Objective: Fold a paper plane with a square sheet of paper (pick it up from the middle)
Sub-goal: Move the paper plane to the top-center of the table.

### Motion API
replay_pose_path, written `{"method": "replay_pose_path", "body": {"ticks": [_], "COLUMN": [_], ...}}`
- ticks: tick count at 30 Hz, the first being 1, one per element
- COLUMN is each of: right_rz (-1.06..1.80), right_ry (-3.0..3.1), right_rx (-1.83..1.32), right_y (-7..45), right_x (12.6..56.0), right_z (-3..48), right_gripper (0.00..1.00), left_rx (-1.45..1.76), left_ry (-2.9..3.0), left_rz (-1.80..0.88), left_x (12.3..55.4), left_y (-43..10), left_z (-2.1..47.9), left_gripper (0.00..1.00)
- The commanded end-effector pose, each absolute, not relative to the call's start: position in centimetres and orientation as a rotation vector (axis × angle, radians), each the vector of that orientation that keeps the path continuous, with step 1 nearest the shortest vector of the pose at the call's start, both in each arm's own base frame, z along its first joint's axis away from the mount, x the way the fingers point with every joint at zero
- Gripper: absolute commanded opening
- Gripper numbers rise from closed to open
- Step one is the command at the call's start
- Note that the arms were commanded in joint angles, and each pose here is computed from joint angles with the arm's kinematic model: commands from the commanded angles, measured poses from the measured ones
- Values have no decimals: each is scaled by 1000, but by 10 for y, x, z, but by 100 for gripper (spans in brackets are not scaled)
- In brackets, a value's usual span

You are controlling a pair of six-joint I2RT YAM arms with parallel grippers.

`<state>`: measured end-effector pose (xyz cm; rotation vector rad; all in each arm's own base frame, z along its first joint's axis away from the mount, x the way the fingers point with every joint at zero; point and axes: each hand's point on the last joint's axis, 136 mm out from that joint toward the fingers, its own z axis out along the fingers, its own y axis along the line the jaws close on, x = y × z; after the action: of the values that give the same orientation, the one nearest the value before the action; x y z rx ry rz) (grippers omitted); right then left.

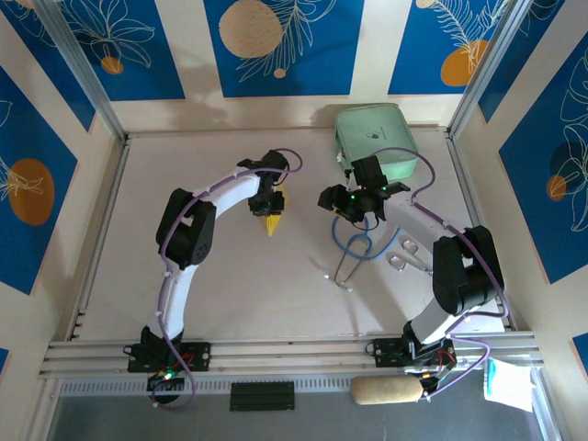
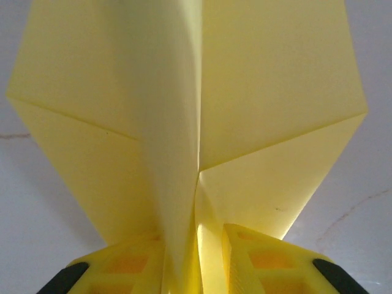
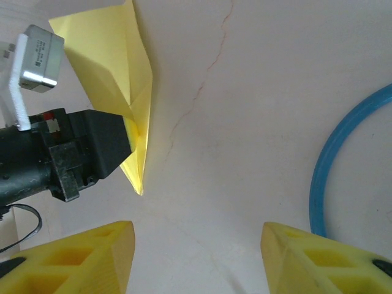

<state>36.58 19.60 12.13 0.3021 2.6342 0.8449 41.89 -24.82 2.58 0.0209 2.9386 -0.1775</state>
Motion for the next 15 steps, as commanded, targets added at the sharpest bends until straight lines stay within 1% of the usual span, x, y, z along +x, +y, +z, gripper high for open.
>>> {"method": "replay_pose_path", "body": {"ticks": [1,8,13,15], "right_rz": [876,871,871,873], "right_ry": [2652,2658,2662,2662], "right_rx": [321,323,324,326], "right_y": [197,197,197,197], "right_x": [363,362,362,362], "right_z": [117,115,114,114], "right_gripper": [57,57,57,57], "left_rx": [9,-15,-25,-31], "left_ry": [2983,2991,2996,2993], "left_rz": [-130,-42,33,52], "left_x": [416,415,415,416], "left_y": [-242,-232,-224,-221], "left_z": [15,5,-3,-5], "left_gripper": [26,30,38,42]}}
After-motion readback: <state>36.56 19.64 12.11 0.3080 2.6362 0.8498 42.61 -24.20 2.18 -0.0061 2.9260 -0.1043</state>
